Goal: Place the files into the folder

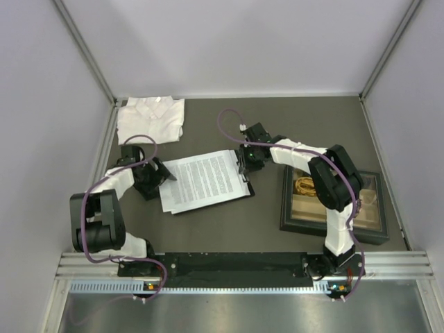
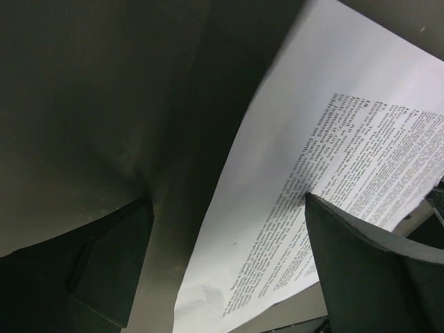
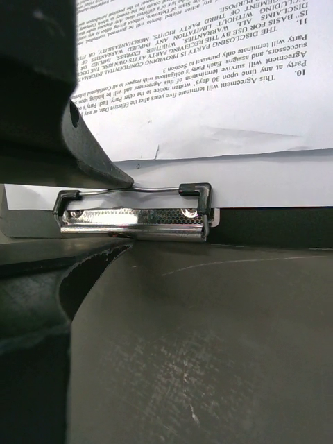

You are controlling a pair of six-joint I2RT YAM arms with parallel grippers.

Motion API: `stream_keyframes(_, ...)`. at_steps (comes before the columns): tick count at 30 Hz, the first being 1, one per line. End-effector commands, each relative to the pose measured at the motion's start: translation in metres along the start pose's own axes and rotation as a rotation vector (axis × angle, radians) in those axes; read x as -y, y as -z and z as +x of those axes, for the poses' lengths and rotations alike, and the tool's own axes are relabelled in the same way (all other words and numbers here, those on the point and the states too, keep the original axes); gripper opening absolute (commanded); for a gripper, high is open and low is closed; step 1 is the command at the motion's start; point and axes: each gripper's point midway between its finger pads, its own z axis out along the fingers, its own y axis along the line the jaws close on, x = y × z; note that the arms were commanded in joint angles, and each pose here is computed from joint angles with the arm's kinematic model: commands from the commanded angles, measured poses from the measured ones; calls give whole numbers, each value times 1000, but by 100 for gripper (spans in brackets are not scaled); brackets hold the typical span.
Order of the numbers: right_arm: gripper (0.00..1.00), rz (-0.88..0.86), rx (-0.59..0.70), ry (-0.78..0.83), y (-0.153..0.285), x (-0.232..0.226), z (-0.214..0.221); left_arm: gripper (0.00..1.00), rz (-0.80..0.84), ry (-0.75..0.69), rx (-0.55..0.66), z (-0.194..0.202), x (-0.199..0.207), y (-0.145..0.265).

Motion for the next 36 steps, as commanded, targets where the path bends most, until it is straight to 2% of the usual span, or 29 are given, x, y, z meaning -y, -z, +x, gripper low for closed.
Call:
stream_keyframes(1,0,3,-81,-22,-13,8,26,96,-157,-73,64,-10,-25,12)
stream_keyframes(3,0,21,-81,-27,-13,11,26,98,-172,-58,120,-18,-22,26)
stream_keyframes(4,0,28,-85,-29,-13,12,26,98,-179,-50,186,-28,-18,40)
stream_keyframes(10,0,52,-85,-37,-14,15,26,98,-182,69,338,-40,-10,82)
stream_keyframes(12,0,57,-85,-38,-14,15,26,98,-68,48,352,-43,13,90)
stream_keyframes(16,0,58,-86,-35,-14,15,27,89,220,-48,367,-38,73,112)
stream_keyframes(20,0,58,-88,-35,-15,15,27,89,476,-130,288,-17,136,114)
stream_keyframes(24,0,58,-88,-35,-15,15,27,88,595,-244,90,32,190,78)
stream_keyframes(25,0,58,-86,-35,-15,15,26,86,569,-243,32,40,191,54)
stream_keyframes(27,0,57,-87,-36,-15,15,26,81,626,-271,-8,51,212,41)
stream_keyframes(29,0,56,-89,-35,-15,15,27,71,648,-260,-56,57,219,19)
stream_keyframes(32,0,56,-89,-35,-15,15,27,67,648,-256,-77,64,224,-3)
stream_keyframes(36,0,53,-87,-33,-15,14,26,69,577,-251,-115,80,222,-29)
